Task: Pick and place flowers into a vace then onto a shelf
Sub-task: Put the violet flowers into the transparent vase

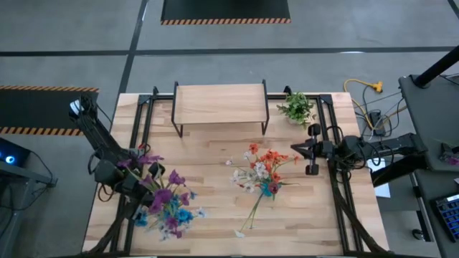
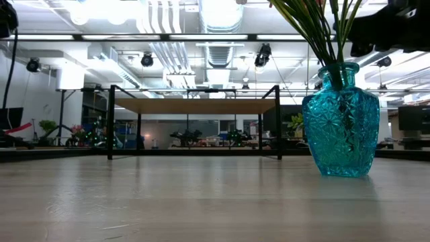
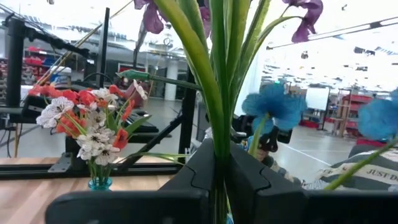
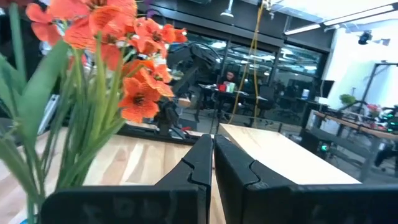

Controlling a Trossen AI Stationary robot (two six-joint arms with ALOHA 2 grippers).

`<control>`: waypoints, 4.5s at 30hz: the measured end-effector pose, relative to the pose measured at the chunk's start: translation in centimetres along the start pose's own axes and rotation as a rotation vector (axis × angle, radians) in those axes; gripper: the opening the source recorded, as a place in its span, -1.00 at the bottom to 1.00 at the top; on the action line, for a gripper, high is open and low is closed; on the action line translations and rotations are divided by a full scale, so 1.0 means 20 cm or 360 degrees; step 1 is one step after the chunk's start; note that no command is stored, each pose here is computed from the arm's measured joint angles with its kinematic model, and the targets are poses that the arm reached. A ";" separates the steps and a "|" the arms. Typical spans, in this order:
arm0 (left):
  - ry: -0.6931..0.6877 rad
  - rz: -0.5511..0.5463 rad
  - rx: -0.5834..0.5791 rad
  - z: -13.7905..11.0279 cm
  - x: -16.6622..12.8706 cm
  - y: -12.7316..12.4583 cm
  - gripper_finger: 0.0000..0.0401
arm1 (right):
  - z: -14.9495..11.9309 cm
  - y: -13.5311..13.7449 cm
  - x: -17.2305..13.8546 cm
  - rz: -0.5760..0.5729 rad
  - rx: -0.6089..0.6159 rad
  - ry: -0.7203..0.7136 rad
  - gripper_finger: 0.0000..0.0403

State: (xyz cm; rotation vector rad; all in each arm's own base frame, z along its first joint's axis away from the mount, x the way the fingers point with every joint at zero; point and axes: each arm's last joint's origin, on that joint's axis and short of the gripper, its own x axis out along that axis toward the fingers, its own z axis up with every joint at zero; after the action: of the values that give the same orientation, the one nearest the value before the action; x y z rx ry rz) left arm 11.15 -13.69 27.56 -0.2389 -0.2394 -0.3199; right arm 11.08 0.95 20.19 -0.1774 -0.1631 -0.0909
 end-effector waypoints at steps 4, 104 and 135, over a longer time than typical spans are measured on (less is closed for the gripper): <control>-0.0025 0.0000 -0.0020 -0.04 -0.02 0.02 -0.97 | 0.00 0.00 0.00 -0.0038 0.0000 0.0009 -0.96; -0.0018 0.0659 0.0227 -0.24 -0.12 0.32 -0.11 | 0.00 0.00 0.00 -0.0031 -0.0003 0.0019 -0.96; -0.0247 0.0393 0.0154 -0.08 -0.23 0.32 -0.11 | 0.00 0.00 0.00 -0.0031 -0.0003 0.0019 -0.96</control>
State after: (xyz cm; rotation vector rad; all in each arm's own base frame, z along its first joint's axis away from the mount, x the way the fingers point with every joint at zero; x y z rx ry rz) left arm 9.41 -6.91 23.68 -0.1953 -0.3740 -0.0445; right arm 11.09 0.90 20.11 -0.1769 -0.1529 -0.1114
